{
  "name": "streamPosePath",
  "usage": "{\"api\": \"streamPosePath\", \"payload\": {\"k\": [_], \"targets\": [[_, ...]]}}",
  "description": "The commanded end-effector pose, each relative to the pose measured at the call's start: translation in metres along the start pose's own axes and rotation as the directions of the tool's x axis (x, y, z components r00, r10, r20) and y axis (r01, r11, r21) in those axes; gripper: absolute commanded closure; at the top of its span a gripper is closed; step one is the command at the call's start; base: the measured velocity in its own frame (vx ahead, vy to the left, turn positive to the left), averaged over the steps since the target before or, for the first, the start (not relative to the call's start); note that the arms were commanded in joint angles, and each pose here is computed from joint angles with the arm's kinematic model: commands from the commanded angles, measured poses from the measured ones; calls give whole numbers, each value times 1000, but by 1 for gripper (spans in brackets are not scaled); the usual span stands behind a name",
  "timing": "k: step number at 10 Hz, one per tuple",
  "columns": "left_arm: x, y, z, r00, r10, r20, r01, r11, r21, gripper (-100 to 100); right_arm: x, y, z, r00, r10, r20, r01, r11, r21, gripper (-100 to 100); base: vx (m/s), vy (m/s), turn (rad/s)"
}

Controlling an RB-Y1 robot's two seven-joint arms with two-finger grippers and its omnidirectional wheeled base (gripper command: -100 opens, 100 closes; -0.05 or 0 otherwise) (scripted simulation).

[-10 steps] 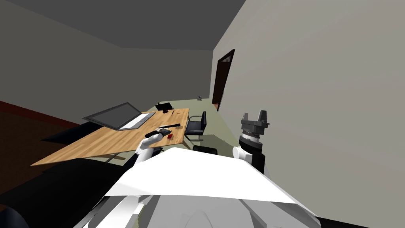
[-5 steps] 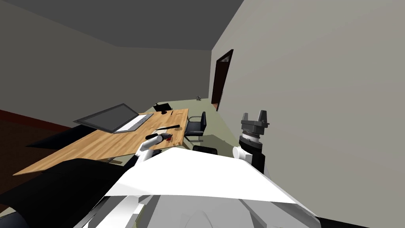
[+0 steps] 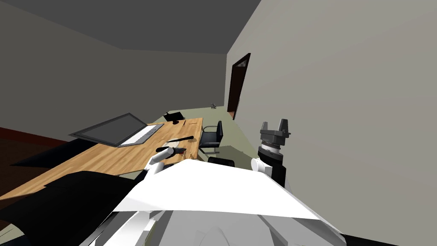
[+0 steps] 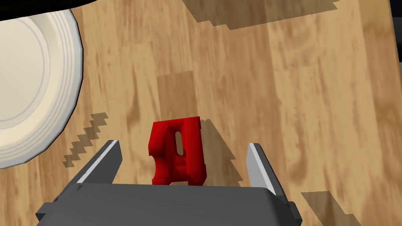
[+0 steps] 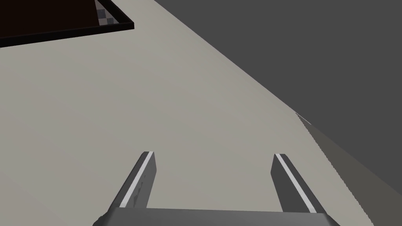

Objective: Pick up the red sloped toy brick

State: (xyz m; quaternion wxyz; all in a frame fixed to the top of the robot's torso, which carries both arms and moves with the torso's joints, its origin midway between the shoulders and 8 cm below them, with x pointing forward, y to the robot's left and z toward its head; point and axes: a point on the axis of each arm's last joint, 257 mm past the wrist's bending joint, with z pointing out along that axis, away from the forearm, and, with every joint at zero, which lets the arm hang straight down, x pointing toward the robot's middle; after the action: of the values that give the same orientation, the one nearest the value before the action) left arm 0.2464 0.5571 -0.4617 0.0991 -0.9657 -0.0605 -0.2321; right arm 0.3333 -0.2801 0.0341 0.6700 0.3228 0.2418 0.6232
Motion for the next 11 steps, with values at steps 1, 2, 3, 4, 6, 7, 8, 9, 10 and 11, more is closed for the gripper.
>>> {"api": "streamPosePath", "payload": {"k": [1,2,3,4,6,7,8,9,10,11], "targets": [[-16,5,3,998,-44,42,45,999,-28,-100,0,0,0,1000,0,0,0,1000,0,0,14,41,-42],[-24,7,4,996,-66,63,68,997,-40,-100,0,0,0,1000,0,0,0,1000,0,0,14,46,-32],[-33,9,4,992,-92,89,98,994,-56,-100,0,0,0,1000,0,0,0,1000,0,0,21,71,-22],[-28,8,3,995,-74,71,78,996,-45,-100,0,0,0,1000,0,0,0,1000,0,0,10,36,-7],[-28,22,14,995,-71,74,75,996,-51,-100,0,0,0,1000,0,0,0,1000,0,0,1,25,31],[-28,28,18,995,-68,73,72,996,-53,-100,0,0,0,1000,0,0,0,1000,0,0,7,76,62],[-27,34,22,995,-64,73,68,996,-54,-100,0,0,0,1000,0,0,0,1000,0,0,10,69,34],[-29,30,20,995,-66,74,70,996,-54,-100,0,0,0,1000,0,0,0,1000,0,0,5,27,-1],[-28,30,21,995,-66,73,70,996,-53,100,0,0,0,1000,0,0,0,1000,0,0,1,6,-1],[-28,30,21,995,-66,73,70,996,-53,100,0,0,0,1000,0,0,0,1000,0,0,0,0,0]]}}
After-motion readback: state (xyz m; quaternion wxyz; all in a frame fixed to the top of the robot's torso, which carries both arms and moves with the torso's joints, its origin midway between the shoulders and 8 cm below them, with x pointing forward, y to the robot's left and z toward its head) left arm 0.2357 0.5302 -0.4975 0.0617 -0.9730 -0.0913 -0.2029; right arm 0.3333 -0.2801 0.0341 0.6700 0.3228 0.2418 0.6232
